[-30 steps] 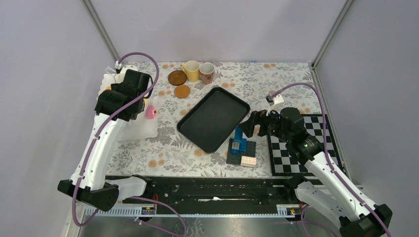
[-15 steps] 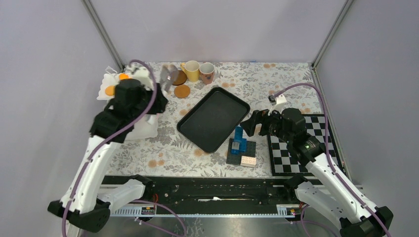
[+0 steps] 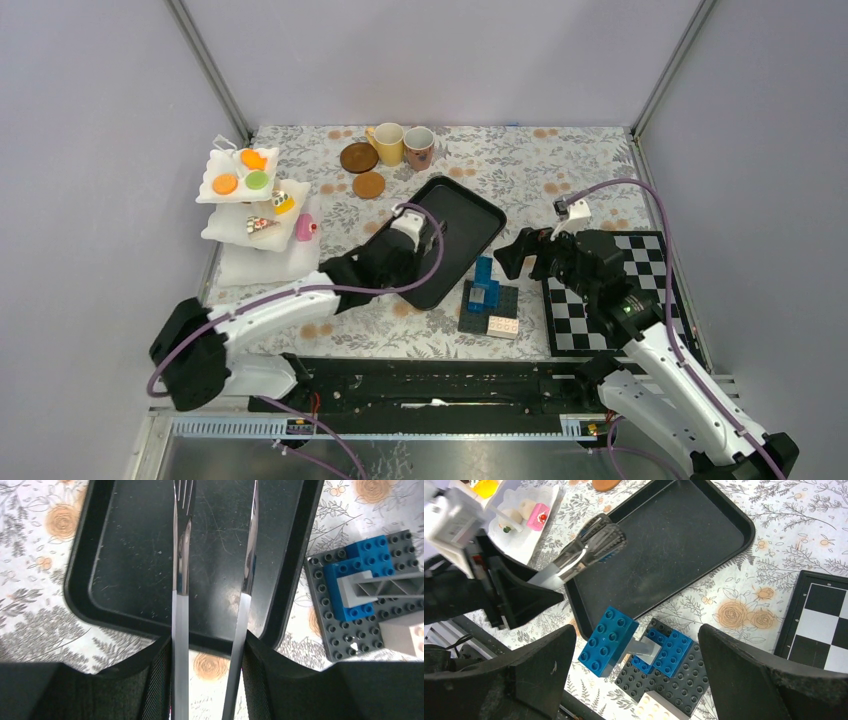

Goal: Serve the afternoon tea

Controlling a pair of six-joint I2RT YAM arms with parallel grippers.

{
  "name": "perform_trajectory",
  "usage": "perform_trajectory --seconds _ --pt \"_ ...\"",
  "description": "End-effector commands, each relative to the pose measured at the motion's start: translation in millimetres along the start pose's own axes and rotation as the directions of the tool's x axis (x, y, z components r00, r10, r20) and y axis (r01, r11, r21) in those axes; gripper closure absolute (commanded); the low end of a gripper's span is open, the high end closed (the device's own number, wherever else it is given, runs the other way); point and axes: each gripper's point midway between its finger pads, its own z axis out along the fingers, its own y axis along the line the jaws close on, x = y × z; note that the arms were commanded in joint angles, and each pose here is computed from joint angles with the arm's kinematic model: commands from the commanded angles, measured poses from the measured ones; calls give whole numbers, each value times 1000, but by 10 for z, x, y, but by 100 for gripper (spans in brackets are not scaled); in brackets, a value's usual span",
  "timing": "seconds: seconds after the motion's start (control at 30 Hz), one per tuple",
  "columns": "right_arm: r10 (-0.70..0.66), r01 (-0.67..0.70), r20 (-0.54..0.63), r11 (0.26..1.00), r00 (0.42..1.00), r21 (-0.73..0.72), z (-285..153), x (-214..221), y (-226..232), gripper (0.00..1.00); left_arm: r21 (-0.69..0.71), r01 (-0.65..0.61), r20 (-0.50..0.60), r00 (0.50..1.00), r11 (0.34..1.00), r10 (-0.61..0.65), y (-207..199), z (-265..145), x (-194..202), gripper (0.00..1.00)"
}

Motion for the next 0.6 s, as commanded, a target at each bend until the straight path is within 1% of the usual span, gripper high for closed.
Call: perform_trajectory --seconds 0.0,0.3,0.43,0.47,0.57 --pt "-3 2 29 1000 1000 29 -47 -42 -44 0 1 34 122 992 999 -34 -205 292 -220 52" --pt "-12 10 40 999 999 53 -141 -34 -91 1 -10 -8 50 999 1000 9 -341 726 20 46" --pt "-8 6 32 998 999 61 -159 -9 -107 0 6 -4 14 1000 1000 4 -385 826 152 40" --pt "-7 5 28 998 1000 62 -159 1 -111 0 12 6 21 1000 1000 -7 -408 852 142 39" --pt "1 -2 25 998 1000 60 -157 10 -106 0 26 8 1 1000 1000 -8 -441 888 209 37"
